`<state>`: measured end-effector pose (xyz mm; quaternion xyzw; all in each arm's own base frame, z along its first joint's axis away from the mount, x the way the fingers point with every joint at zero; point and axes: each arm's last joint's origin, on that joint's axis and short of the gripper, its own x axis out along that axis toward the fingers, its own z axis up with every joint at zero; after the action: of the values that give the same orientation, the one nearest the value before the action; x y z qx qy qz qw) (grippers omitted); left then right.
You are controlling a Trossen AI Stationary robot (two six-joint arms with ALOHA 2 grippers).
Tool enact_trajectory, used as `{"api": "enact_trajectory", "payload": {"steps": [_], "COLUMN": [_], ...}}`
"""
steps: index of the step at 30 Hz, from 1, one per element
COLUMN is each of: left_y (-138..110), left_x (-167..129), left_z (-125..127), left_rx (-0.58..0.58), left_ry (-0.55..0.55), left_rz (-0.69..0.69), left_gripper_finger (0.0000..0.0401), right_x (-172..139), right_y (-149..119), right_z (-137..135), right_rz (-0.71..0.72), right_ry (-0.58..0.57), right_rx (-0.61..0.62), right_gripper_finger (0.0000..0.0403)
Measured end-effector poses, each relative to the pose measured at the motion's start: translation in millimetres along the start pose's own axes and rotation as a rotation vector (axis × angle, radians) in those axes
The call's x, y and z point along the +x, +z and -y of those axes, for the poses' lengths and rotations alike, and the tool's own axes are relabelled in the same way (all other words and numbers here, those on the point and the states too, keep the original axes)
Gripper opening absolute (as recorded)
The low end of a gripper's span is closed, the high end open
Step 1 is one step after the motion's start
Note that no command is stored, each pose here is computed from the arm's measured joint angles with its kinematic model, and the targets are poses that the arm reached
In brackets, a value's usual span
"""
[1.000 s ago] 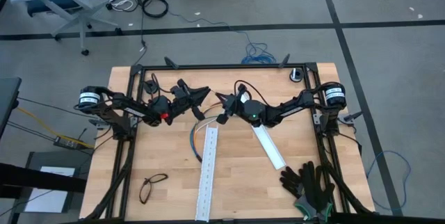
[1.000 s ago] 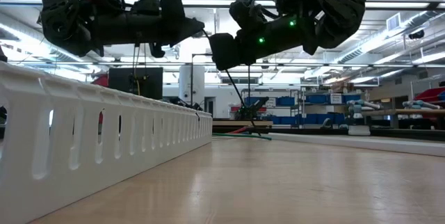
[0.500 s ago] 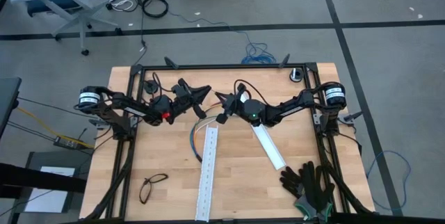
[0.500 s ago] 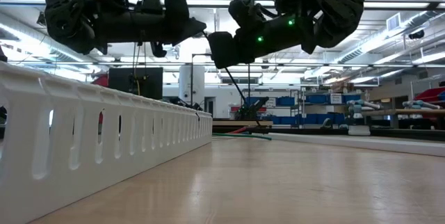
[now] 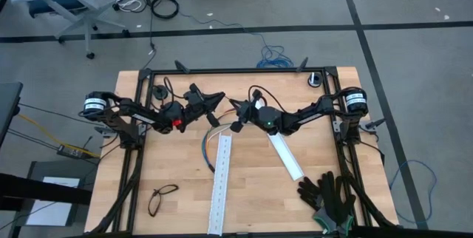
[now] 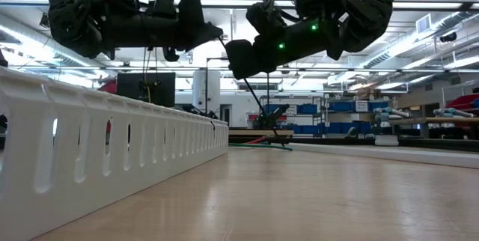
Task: Ziptie cables
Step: Wrap the black zip tie around the object
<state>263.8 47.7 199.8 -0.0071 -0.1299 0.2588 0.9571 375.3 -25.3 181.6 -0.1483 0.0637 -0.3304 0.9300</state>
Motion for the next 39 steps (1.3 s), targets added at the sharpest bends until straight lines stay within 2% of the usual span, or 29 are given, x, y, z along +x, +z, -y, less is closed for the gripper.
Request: {"api": "enact_trajectory", "payload": {"steps": [4, 14, 18, 24, 27, 29, 34, 39], "left_y": [-1, -2, -4, -9, -9, -9, -9, -8], "left_x": [0, 0, -1, -11, -18, -21, -22, -22], "left_z": [0, 0, 0, -4, -7, -8, -8, -7], "left_rx": [0.012, 0.036, 0.049, 0.053, 0.043, 0.031, -0.015, -0.035], "left_ry": [0.000, -0.001, -0.002, -0.001, -0.001, -0.002, -0.043, -0.053], "left_rz": [-0.011, -0.023, -0.037, -0.045, -0.017, -0.001, 0.004, 0.004], "left_gripper_finger": [0.0000, 0.0000, 0.0000, 0.0000, 0.0000, 0.0000, 0.0000, 0.0000], "right_x": [-2, -10, -13, -20, -20, -20, -13, -4], "right_y": [1, 4, 5, 9, 9, 9, 9, 5], "right_z": [-2, -11, -15, -17, -17, -18, -18, -9], "right_rz": [-0.008, 0.003, 0.007, -0.020, -0.025, -0.007, 0.075, 0.061], "right_ry": [-0.026, 0.004, 0.005, -0.132, -0.142, -0.099, 0.146, 0.159], "right_rx": [0.000, -0.009, -0.063, -0.108, -0.122, -0.111, -0.017, 0.003], "right_gripper_finger": [0.0030, 0.0105, 0.0128, 0.0147, 0.0148, 0.0145, 0.0129, 0.0113]}}
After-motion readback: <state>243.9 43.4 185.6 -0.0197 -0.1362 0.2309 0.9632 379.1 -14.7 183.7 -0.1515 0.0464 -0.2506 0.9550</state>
